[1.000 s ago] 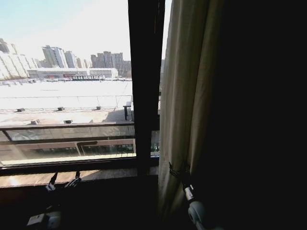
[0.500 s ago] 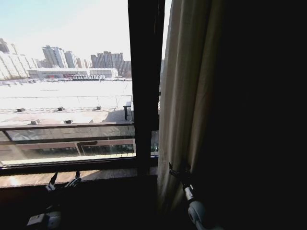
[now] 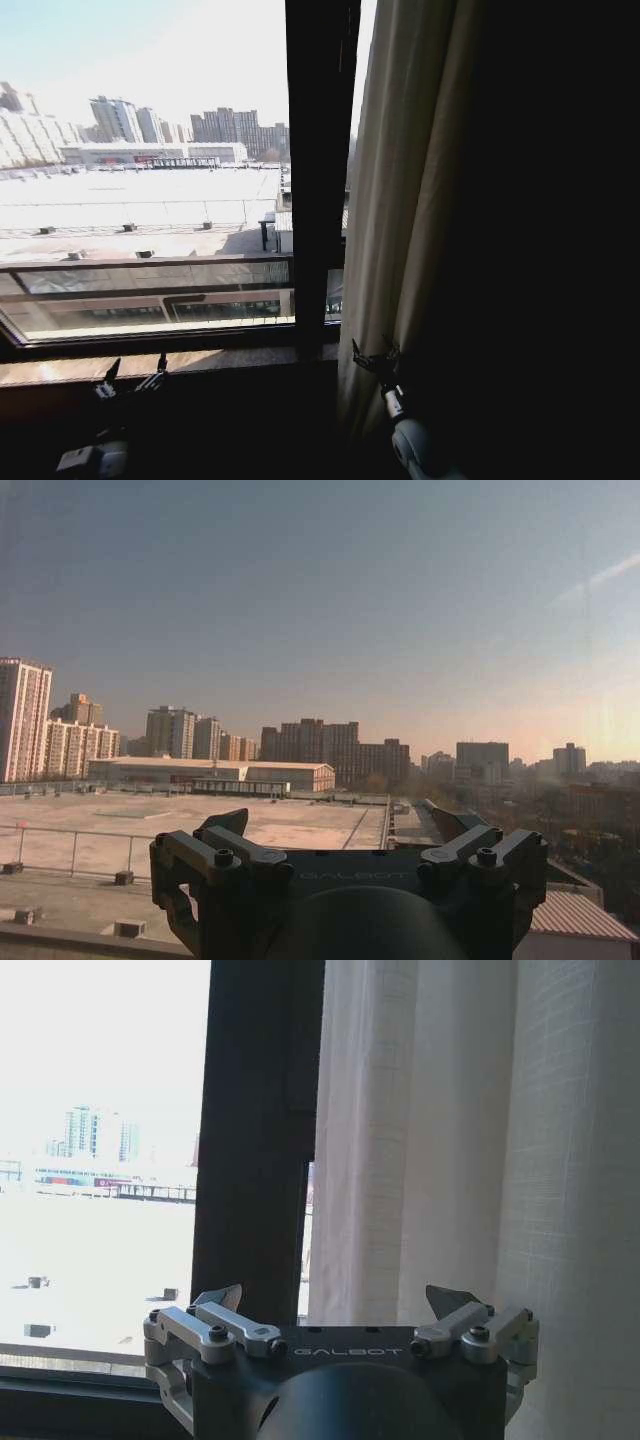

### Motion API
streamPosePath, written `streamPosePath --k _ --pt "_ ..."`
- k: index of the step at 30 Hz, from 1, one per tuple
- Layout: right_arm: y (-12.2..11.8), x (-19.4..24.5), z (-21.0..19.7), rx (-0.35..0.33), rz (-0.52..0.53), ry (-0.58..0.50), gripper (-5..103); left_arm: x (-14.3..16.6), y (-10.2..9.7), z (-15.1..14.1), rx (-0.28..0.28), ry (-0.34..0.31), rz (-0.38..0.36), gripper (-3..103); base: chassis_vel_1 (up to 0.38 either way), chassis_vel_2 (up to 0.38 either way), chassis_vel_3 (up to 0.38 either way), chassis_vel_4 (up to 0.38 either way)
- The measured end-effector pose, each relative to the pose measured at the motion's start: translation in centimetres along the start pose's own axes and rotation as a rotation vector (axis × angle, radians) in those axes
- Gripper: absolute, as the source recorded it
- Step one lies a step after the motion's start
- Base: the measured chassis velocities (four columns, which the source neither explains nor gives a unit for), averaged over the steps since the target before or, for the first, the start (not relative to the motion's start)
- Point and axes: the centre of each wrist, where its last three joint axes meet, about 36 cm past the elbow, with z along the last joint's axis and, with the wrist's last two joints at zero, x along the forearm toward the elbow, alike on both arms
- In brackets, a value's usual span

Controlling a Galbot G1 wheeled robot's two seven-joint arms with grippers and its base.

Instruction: Open the curtains by pulling them apart, changing their state from closed to fully open.

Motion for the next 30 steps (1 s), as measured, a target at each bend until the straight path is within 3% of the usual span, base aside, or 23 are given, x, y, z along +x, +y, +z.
streamPosePath --k 30 --pt "0.00 -0.02 0.01 0.000 0.001 -0.001 100 0.00 0.00 0.00 0.000 0.000 0.000 100 0.362 0.321 -0.372 -0.321"
